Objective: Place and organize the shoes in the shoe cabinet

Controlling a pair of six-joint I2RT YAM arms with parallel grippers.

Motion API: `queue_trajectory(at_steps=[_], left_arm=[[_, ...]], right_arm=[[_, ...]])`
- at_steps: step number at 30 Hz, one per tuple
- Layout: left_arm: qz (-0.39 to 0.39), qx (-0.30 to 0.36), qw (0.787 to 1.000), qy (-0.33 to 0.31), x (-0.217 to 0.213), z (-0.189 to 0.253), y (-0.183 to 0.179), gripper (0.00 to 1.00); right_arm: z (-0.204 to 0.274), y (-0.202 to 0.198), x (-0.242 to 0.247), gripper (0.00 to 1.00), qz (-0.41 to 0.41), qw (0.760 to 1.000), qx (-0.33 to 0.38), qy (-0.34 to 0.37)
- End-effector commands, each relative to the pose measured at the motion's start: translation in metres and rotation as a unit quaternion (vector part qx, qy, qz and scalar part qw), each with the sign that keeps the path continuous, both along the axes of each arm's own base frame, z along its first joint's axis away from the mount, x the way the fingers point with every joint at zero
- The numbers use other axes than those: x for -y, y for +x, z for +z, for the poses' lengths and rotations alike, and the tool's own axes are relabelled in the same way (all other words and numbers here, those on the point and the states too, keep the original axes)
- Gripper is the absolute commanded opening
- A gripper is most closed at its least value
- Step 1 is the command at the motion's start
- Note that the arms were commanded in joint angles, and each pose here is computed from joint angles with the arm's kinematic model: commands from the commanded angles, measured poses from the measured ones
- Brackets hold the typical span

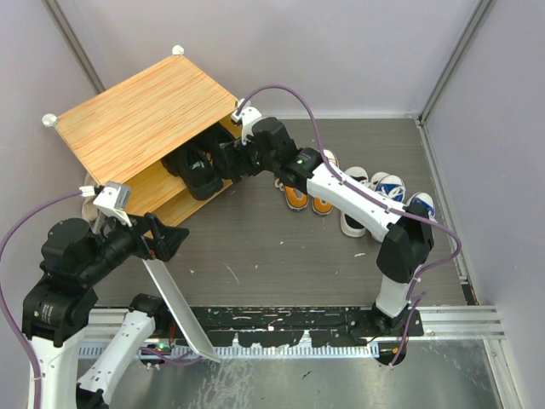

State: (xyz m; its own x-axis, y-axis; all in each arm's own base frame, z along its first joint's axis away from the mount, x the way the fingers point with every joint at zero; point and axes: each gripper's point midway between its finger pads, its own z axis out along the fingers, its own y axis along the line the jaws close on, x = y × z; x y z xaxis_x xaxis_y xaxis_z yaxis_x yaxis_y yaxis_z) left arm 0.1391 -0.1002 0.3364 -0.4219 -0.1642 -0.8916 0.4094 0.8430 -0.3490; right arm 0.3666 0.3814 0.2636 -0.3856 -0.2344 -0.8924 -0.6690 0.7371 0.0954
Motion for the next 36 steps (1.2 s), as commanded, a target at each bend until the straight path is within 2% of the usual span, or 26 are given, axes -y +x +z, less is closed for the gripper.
queue_trajectory(at_steps=[1,9,15,18,19,23,25,29,32,36], left_arm=[[0.01,-0.012,1.0,0.0,-0.002,-0.003,0.003,0.98],[0.009,-0.023,1.0,0.004,-0.001,-0.005,0.005,0.98],[0.012,-0.026,1.0,0.008,-0.003,-0.007,0.005,0.98],[0.014,-0.026,1.0,0.01,-0.004,-0.007,0.004,0.98],[0.015,-0.025,1.0,0.01,-0.004,-0.007,0.005,0.98],[0.016,-0.027,0.999,0.012,-0.005,-0.008,0.005,0.98],[0.016,-0.027,0.999,0.012,-0.005,-0.008,0.004,0.98],[0.017,-0.026,0.999,0.015,-0.006,-0.009,0.004,0.98],[0.017,-0.029,0.999,0.016,-0.005,-0.011,0.005,0.98],[0.016,-0.026,0.999,0.016,-0.006,-0.01,0.005,0.98]], right_arm=[[0.058,0.011,-0.002,0.96,-0.001,0.994,0.08,0.079],[0.066,0.02,-0.007,0.85,-0.003,0.986,0.116,0.123],[0.059,0.028,-0.013,0.76,-0.001,0.985,0.115,0.125],[0.058,0.032,-0.016,0.5,0.004,0.986,0.111,0.124],[0.059,0.033,-0.017,0.48,0.005,0.986,0.111,0.124],[0.052,0.036,-0.022,0.48,0.012,0.988,0.1,0.116],[0.046,0.036,-0.026,0.56,0.019,0.99,0.09,0.111],[0.034,0.036,-0.03,0.63,0.026,0.991,0.074,0.108],[0.025,0.038,-0.03,0.62,0.02,0.993,0.067,0.1],[0.016,0.041,-0.028,0.56,0.01,0.995,0.058,0.085]])
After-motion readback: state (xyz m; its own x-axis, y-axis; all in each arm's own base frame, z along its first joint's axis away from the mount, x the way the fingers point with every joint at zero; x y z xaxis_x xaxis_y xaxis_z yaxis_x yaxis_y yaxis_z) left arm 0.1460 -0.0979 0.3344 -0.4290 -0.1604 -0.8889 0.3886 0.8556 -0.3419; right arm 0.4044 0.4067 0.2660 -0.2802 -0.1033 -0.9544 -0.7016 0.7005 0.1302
